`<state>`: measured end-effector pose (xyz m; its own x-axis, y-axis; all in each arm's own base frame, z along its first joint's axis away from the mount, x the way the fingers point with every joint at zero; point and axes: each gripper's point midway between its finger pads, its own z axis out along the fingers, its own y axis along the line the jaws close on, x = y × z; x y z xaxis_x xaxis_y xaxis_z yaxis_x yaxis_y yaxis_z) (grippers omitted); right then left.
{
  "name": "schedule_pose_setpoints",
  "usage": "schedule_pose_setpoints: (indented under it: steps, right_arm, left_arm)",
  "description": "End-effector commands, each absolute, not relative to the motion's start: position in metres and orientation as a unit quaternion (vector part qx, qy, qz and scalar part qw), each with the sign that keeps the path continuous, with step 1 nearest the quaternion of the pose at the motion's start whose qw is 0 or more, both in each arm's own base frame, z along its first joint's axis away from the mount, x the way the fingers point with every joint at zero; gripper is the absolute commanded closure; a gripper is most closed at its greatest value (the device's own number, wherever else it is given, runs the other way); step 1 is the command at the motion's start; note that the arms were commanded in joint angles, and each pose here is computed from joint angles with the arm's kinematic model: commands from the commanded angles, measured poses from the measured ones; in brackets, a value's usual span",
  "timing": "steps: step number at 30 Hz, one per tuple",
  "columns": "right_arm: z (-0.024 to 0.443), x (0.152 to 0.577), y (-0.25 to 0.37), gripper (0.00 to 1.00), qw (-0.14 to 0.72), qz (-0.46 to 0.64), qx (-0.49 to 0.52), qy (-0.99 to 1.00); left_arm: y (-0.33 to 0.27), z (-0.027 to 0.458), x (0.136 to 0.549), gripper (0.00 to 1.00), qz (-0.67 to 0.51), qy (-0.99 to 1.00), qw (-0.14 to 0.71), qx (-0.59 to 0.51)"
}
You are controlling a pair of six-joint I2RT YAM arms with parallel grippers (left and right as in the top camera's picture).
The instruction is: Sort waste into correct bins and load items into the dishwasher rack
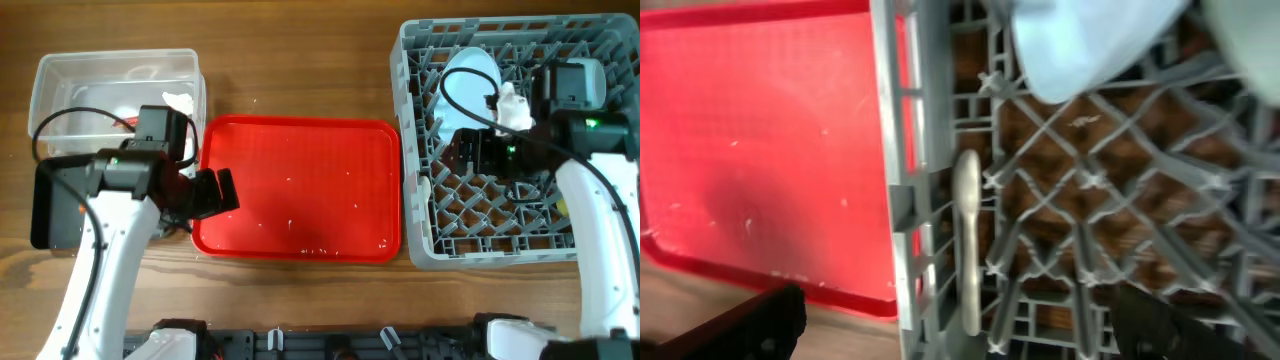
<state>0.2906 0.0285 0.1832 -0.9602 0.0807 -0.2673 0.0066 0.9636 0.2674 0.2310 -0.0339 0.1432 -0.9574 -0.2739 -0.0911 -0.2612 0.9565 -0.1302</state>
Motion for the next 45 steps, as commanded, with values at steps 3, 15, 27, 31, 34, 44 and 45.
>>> schedule_pose_setpoints:
  steps: [3, 15, 27, 31, 34, 44, 45]
  right_arm:
    - [0.23, 0.282, 0.019, 0.0, 0.283, 0.098, 0.017, 0.954]
    - [0.277, 0.214, 0.014, 0.0, 0.502, 0.066, 0.011, 0.862]
    - [0.275, 0.216, 0.014, 0.0, 0.497, 0.066, 0.012, 0.865]
    - [0.276, 0.214, 0.014, 0.0, 0.5, 0.066, 0.011, 0.863]
    - [0.264, 0.206, 0.014, 0.0, 0.476, 0.067, 0.013, 0.877]
    - [0.261, 0.202, 0.039, 0.0, 0.629, 0.097, -0.045, 0.77]
    - [0.261, 0.204, 0.039, 0.0, 0.651, 0.101, -0.043, 0.751]
  left_arm:
    - [-0.015, 0.189, 0.227, 0.0, -0.028, 0.962, 0.221, -0.16]
    - [-0.024, 0.245, 0.188, 0.0, -0.113, 0.877, 0.451, -0.125]
    - [-0.022, 0.233, 0.18, 0.0, -0.103, 0.891, 0.425, -0.126]
    - [-0.022, 0.233, 0.18, 0.0, -0.103, 0.891, 0.425, -0.126]
    - [-0.022, 0.233, 0.18, 0.0, -0.103, 0.89, 0.425, -0.126]
    - [-0.022, 0.233, 0.18, 0.0, -0.103, 0.89, 0.425, -0.126]
    - [-0.022, 0.233, 0.18, 0.0, -0.103, 0.89, 0.425, -0.126]
